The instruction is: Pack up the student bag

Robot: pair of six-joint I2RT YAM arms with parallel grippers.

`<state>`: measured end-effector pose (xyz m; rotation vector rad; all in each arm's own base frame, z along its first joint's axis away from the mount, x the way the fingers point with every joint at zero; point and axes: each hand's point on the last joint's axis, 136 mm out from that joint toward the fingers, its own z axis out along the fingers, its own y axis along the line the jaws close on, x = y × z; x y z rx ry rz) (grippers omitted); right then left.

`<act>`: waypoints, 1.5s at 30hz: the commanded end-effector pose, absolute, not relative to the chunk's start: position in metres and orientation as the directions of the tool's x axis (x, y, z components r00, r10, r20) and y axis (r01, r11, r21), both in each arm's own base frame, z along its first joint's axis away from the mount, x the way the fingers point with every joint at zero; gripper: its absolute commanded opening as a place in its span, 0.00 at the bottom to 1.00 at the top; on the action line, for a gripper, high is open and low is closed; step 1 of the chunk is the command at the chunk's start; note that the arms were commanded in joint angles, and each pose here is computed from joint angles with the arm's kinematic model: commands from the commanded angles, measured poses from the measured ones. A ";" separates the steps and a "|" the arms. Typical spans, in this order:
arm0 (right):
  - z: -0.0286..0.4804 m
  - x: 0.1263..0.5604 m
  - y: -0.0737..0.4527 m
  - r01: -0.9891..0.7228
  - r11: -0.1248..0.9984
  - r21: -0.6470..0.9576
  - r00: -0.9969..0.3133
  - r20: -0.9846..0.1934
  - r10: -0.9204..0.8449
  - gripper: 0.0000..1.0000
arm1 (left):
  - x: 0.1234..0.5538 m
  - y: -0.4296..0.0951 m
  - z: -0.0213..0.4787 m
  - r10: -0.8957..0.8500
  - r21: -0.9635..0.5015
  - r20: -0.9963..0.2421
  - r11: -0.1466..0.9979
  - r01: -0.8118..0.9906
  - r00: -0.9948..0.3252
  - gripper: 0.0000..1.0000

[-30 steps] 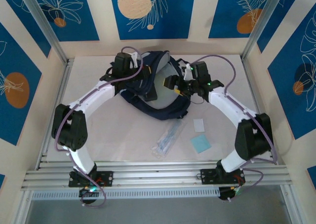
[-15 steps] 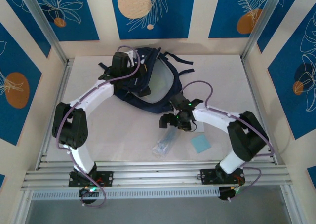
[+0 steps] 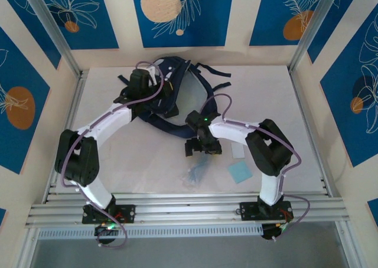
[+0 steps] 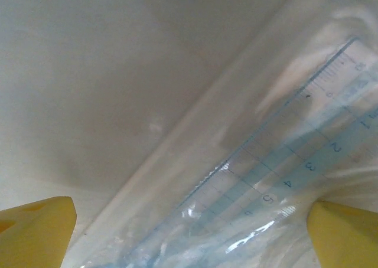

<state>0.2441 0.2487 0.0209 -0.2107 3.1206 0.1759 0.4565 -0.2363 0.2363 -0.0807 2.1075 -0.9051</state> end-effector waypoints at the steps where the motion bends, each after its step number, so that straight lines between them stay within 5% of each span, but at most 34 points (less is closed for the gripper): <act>1: 0.037 0.271 0.307 -0.309 0.924 0.223 -0.943 -0.200 -0.267 1.00 | 0.455 -0.226 0.293 -0.420 -0.648 -0.714 0.698 0.304 -0.560 0.00; 15: 0.022 0.248 0.254 -0.109 0.989 0.103 -0.991 -0.088 -0.100 1.00 | 0.453 -0.229 0.296 -0.424 -0.662 -0.706 0.679 0.317 -0.567 0.00; 26: -0.009 0.254 0.242 -0.117 0.993 -0.030 -0.992 -0.040 -0.118 0.99 | 0.453 -0.228 0.294 -0.418 -0.657 -0.708 0.686 0.313 -0.569 0.00; 31: -0.014 0.251 0.229 -0.128 0.990 -0.066 -0.991 -0.036 -0.131 0.90 | 0.452 -0.227 0.296 -0.411 -0.646 -0.717 0.694 0.316 -0.564 0.00; 35: -0.009 0.247 0.229 -0.128 0.992 -0.015 -0.991 -0.037 -0.129 0.71 | 0.451 -0.226 0.297 -0.411 -0.645 -0.718 0.696 0.316 -0.561 0.00; 45: 0.020 0.243 0.238 -0.099 0.985 0.138 -0.994 -0.057 -0.091 0.45 | 0.450 -0.226 0.296 -0.410 -0.647 -0.716 0.694 0.316 -0.564 0.00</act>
